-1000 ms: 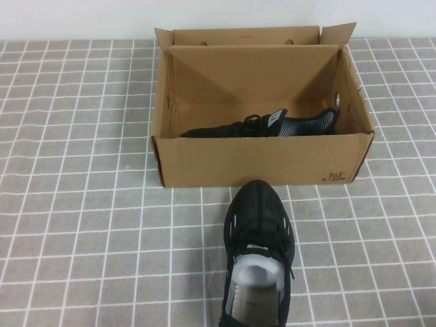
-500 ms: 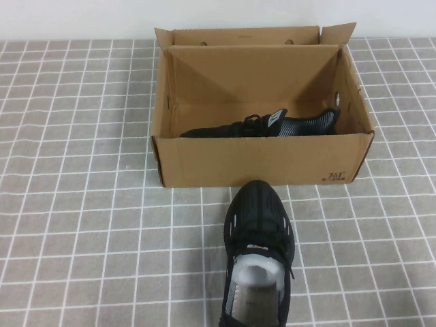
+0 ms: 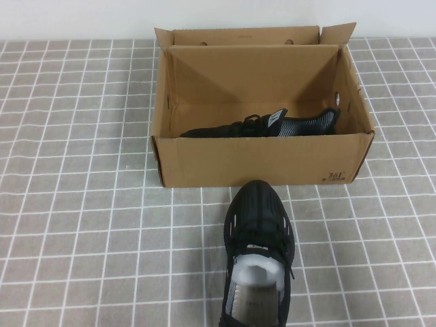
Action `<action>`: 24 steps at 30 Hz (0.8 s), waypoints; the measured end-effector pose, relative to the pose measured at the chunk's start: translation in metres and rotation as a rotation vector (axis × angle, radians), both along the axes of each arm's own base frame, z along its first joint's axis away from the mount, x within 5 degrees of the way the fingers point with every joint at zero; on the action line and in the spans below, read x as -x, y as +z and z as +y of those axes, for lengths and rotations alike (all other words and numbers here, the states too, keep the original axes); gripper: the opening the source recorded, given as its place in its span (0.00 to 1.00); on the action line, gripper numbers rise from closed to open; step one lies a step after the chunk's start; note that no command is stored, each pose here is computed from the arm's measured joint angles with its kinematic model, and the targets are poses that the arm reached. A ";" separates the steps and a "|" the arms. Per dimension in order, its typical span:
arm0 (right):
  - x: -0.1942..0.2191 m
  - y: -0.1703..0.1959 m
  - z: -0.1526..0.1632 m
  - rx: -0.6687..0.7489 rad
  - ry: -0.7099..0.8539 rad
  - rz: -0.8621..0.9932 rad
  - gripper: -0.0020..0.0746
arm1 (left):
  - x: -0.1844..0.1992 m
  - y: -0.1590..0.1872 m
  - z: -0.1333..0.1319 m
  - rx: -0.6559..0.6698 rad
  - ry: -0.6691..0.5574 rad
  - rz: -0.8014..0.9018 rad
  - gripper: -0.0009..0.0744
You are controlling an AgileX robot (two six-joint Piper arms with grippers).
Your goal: Put shoes into padded shoe box
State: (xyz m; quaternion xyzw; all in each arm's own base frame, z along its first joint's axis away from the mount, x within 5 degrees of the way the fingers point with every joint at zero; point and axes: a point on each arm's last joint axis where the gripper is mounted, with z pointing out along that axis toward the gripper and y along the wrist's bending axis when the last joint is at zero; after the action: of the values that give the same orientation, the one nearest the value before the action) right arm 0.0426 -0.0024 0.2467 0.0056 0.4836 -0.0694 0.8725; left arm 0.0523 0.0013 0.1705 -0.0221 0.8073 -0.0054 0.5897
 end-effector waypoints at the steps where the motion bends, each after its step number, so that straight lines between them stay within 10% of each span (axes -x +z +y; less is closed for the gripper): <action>1: 0.003 0.004 0.000 -0.024 0.016 -0.052 0.02 | 0.000 0.000 0.000 0.000 0.000 0.000 0.01; 10: 0.026 0.037 -0.008 -0.258 0.113 -0.407 0.02 | 0.000 0.000 0.000 0.000 0.000 0.000 0.01; 24: -0.019 0.062 -0.005 -0.466 0.131 0.347 0.02 | 0.000 0.000 0.000 0.000 0.000 0.000 0.01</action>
State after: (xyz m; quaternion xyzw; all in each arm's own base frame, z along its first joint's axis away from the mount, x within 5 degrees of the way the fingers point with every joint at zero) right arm 0.0617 -0.0072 0.3087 0.1625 0.6278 0.0998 0.7547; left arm 0.0523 0.0013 0.1705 -0.0221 0.8073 -0.0054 0.5897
